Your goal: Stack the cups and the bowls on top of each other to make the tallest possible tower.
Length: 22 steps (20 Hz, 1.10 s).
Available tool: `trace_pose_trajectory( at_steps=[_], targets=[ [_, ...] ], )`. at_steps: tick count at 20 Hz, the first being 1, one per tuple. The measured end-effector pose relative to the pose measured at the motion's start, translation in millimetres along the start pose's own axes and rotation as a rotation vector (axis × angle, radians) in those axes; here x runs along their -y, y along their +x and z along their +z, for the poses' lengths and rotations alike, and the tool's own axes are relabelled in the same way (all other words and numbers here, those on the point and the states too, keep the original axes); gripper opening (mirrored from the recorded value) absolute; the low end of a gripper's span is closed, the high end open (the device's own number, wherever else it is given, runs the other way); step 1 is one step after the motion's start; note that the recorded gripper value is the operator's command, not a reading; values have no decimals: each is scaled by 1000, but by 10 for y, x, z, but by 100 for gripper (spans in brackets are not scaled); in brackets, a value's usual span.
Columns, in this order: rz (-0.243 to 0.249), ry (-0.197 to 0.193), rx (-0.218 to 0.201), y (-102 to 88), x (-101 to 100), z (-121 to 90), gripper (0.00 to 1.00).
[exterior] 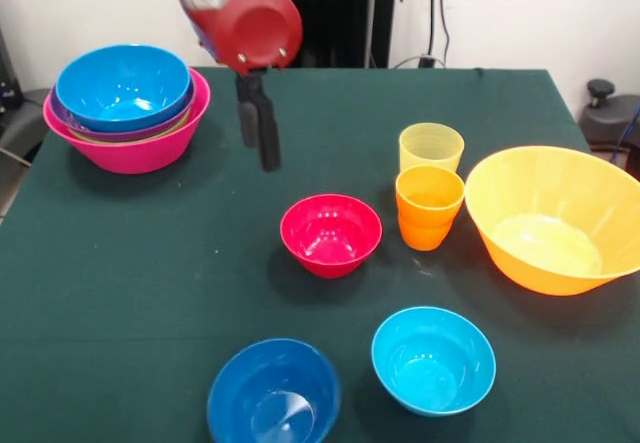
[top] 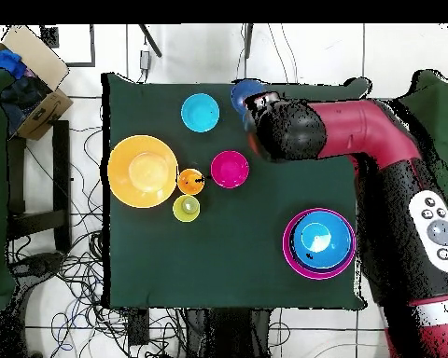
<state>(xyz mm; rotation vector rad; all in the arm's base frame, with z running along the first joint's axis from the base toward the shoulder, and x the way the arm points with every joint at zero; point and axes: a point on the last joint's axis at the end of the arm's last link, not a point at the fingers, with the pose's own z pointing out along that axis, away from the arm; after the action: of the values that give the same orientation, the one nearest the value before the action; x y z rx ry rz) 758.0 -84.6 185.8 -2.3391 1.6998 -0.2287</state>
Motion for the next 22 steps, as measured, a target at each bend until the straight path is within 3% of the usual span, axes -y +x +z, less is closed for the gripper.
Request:
trace_pose_trajectory(
  at_steps=[5,9,10,12,15,19,22],
  targets=[
    [23,-3,-9,149,113,-223,100],
    [54,53,6,372,98,-328,100],
    [88,108,21,581,13,-331,100],
    [112,139,29,717,-62,-311,100],
    [184,199,53,1063,-324,-215,100],
    [300,212,129,1415,-763,-32,100],
    [406,198,226,1579,-1117,114,100]
  ],
)
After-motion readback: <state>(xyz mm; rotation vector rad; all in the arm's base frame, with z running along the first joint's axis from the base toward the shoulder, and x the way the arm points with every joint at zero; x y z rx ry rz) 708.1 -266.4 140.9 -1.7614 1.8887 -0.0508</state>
